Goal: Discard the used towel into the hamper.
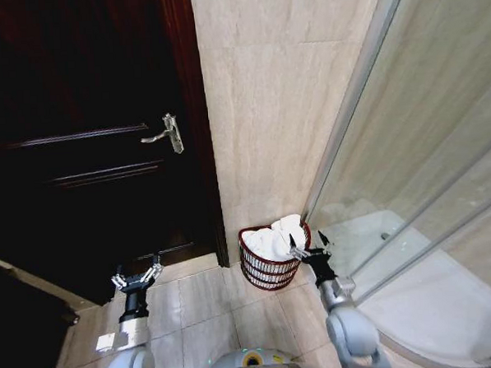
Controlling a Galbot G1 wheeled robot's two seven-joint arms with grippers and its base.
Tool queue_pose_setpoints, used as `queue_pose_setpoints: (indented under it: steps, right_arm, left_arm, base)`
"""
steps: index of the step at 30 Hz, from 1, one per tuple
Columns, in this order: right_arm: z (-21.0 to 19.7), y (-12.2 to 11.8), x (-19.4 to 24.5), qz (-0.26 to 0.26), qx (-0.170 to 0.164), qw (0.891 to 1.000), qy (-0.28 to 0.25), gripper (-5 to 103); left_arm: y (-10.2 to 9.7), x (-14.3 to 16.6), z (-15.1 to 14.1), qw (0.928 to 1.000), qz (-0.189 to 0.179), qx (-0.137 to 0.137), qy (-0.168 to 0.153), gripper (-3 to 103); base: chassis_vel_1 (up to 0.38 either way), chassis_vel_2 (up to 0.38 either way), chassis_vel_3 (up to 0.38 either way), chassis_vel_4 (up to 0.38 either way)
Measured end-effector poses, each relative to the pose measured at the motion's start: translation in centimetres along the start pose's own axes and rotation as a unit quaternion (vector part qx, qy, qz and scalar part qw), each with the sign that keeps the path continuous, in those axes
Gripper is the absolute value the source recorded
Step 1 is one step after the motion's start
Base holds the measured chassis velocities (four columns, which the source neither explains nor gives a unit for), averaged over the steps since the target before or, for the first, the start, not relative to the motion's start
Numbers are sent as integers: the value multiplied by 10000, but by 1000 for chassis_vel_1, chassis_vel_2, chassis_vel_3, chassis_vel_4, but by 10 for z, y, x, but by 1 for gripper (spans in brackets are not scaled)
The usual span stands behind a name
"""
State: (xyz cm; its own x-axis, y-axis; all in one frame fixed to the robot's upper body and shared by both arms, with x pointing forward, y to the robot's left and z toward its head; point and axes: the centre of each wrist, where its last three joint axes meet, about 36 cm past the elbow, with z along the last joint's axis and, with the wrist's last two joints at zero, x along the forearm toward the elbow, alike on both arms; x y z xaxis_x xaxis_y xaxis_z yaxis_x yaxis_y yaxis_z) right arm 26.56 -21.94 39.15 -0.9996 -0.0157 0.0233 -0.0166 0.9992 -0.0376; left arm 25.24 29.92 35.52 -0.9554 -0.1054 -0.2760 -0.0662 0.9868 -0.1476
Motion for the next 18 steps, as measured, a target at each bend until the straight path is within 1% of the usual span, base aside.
queue_pose_setpoints:
  steps: [8,18]
  right_arm:
    - [-3,2,12,28,62,10000,-48,100]
    - [-6,4,9,40,75,9999,-104,100]
  left_arm:
    - [3,-4,-8,10000,53,-25,-67,100]
    - [2,-3,-2,10000,86,-8,-37,100]
  base:
    - [0,0,0,0]
    - [0,0,0,0]
